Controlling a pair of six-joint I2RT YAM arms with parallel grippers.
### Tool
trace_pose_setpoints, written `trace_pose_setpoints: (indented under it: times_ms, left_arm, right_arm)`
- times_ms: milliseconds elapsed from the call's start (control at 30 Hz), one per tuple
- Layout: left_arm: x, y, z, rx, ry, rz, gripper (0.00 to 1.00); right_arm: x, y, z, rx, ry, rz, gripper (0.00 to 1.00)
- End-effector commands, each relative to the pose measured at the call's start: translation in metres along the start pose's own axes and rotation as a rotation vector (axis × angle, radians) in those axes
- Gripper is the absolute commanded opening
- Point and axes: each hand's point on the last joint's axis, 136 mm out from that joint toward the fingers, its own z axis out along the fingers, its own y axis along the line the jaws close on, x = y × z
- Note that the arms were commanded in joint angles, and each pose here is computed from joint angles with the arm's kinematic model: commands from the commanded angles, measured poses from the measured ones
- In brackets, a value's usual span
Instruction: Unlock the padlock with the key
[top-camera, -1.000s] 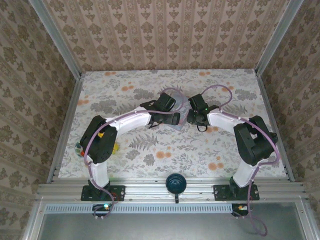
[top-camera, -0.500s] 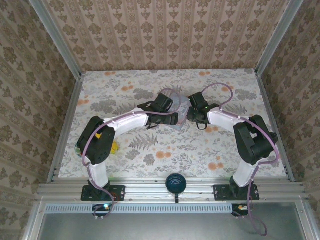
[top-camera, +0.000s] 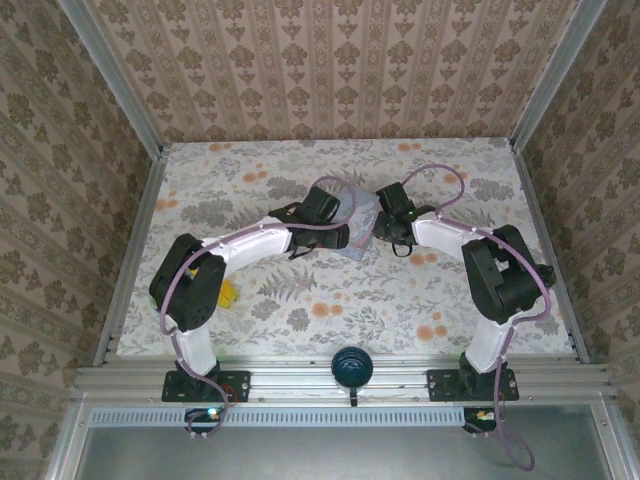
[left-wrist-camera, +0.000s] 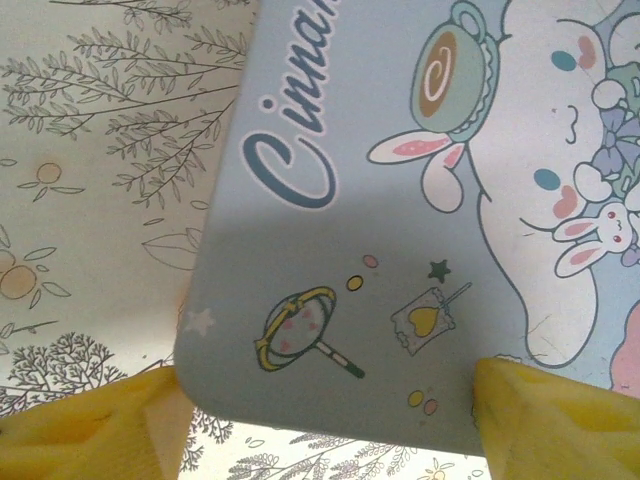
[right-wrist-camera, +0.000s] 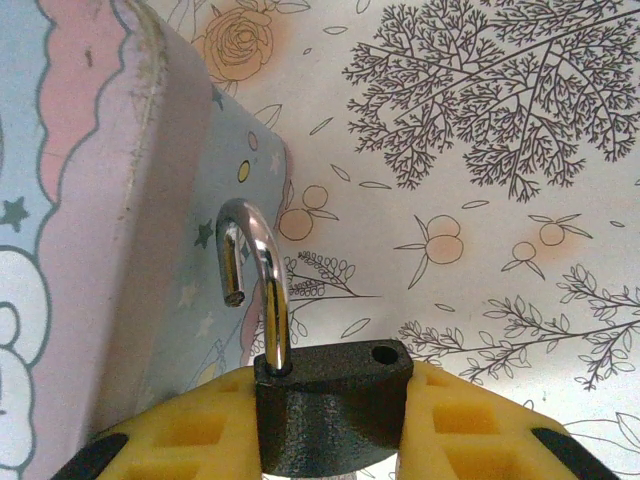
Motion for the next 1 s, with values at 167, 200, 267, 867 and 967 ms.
trace_pose_setpoints:
  times_ms: [167,200,267,867,967]
  left_arm:
    - [0.034,0.061,-0.001,-0.126,0.118,-0.041,0.61]
    - [0.033,0.064,-0.002,-0.128,0.113,-0.042,0.60]
    - [0.027,0.070,-0.004,-0.128,0.097,-0.043,0.60]
    - [-0.075,0.050,0.008,0.232,-0.098,-0.218,0.46]
    - [-0.081,0.038,0.012,0.283,-0.101,-0.235,0.46]
  right_arm:
    - [0.028,-0.020,-0.034,-0.015,0.010,-0.015,0.02]
    - [0.034,-0.022,-0.036,-0.015,0.024,-0.025,0.02]
    - [0.048,-0.024,-0.042,-0.025,0.057,-0.066,0.02]
    - [0.110,-0.031,-0.082,-0.072,0.172,-0.237,0.03]
    - [0.111,-0.026,-0.082,-0.074,0.180,-0.265,0.03]
